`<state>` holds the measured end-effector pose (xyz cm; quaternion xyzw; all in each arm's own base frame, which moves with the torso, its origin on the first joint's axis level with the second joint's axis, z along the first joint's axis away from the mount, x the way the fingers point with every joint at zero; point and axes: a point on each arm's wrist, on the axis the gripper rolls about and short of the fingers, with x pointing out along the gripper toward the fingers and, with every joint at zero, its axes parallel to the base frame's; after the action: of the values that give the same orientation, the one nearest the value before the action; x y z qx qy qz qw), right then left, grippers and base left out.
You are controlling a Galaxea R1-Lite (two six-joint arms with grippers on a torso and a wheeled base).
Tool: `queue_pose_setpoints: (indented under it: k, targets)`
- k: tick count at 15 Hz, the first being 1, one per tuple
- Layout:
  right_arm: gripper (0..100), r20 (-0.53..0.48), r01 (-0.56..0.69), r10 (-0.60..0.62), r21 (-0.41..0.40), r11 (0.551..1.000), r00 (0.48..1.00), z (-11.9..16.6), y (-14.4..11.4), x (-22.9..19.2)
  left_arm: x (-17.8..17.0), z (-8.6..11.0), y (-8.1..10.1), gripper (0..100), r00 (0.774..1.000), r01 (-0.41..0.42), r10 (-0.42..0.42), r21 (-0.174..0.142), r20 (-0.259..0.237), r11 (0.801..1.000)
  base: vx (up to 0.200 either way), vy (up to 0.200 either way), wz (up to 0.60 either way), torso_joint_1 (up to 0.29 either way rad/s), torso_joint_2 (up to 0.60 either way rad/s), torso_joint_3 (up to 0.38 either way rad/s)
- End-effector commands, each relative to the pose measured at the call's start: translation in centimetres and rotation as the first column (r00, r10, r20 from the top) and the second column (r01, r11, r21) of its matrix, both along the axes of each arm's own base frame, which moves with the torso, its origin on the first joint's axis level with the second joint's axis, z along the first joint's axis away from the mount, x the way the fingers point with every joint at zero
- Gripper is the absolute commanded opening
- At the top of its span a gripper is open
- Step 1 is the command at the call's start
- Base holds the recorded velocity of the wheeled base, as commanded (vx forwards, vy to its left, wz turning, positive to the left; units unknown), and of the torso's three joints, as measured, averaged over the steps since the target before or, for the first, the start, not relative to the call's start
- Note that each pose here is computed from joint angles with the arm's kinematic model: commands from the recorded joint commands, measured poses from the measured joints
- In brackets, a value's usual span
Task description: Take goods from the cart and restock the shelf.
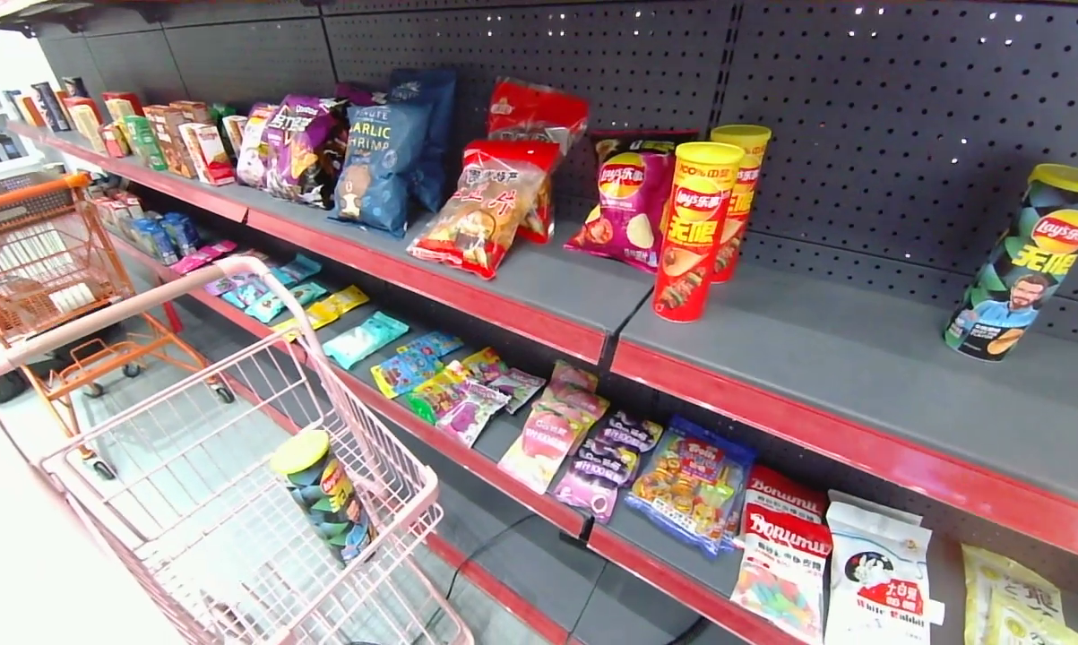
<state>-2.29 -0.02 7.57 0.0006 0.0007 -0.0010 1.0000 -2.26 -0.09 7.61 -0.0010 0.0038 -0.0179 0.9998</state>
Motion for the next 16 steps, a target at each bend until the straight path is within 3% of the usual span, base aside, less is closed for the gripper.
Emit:
queue_pose_setpoints:
  k: [1,7,9,10,11,12,13,14,15,16]
  targets:
    - [100,0.000,0.000,0.000,0.000,1.000,1.000,0.0,0.0,0.0,0.0,0.0,0.0,100,1.000,0.001,-0.001,-0.001,-0.003,1.000,0.000,0.000,0.00,-0.163,0.41,0.246]
    - [100,0.000,-0.002,0.002,0.000,1.000,1.000,0.0,0.0,0.0,0.0,0.0,0.0,100,1.000,0.000,0.000,0.000,-0.003,1.000,0.000,0.000,0.00,-0.195,0.52,0.312]
    - [100,0.000,0.000,0.000,0.000,1.000,1.000,0.0,0.0,0.0,0.0,0.0,0.0,100,1.000,0.004,-0.004,0.016,0.001,1.000,0.000,0.000,0.00,-0.083,0.23,0.144]
    - [100,0.000,-0.002,0.002,-0.001,1.000,1.000,0.0,0.0,0.0,-0.2,1.7,-0.1,100,0.999,0.029,-0.031,0.041,0.040,0.999,0.000,0.000,0.00,-0.036,0.08,0.061]
    - [100,0.000,-0.002,0.002,0.000,1.000,1.000,0.0,0.0,0.0,-0.2,4.5,0.0,100,0.998,0.029,-0.030,0.036,0.047,0.999,0.000,0.000,0.00,-0.017,0.05,0.036]
    - [100,0.000,-0.002,0.002,-0.001,1.000,1.000,0.0,0.0,0.0,2.0,10.9,0.0,100,1.000,0.026,-0.025,-0.085,0.011,0.996,0.000,0.000,0.00,0.000,0.00,0.000]
    - [100,0.000,-0.002,0.002,-0.001,1.000,1.000,0.0,0.0,0.0,3.9,13.5,0.1,100,0.998,-0.061,0.059,-0.109,-0.022,0.992,0.000,0.000,0.00,0.000,0.00,0.000]
    - [100,0.000,-0.002,0.002,-0.001,1.000,1.000,0.0,0.0,0.0,6.2,14.2,0.6,100,0.972,-0.224,0.215,-0.097,-0.095,0.970,0.000,0.000,0.00,0.000,0.00,0.000]
    - [100,0.000,-0.002,0.002,-0.001,1.000,1.000,0.0,0.0,0.0,8.4,13.5,1.1,100,0.943,-0.306,0.287,-0.102,-0.167,0.947,0.000,0.000,0.00,0.000,0.00,0.000]
    - [100,0.000,-0.002,0.002,-0.001,1.000,1.000,0.0,0.0,0.0,10.4,11.3,1.6,100,0.916,-0.342,0.307,-0.102,-0.260,0.934,0.000,0.000,0.00,0.000,0.00,0.000]
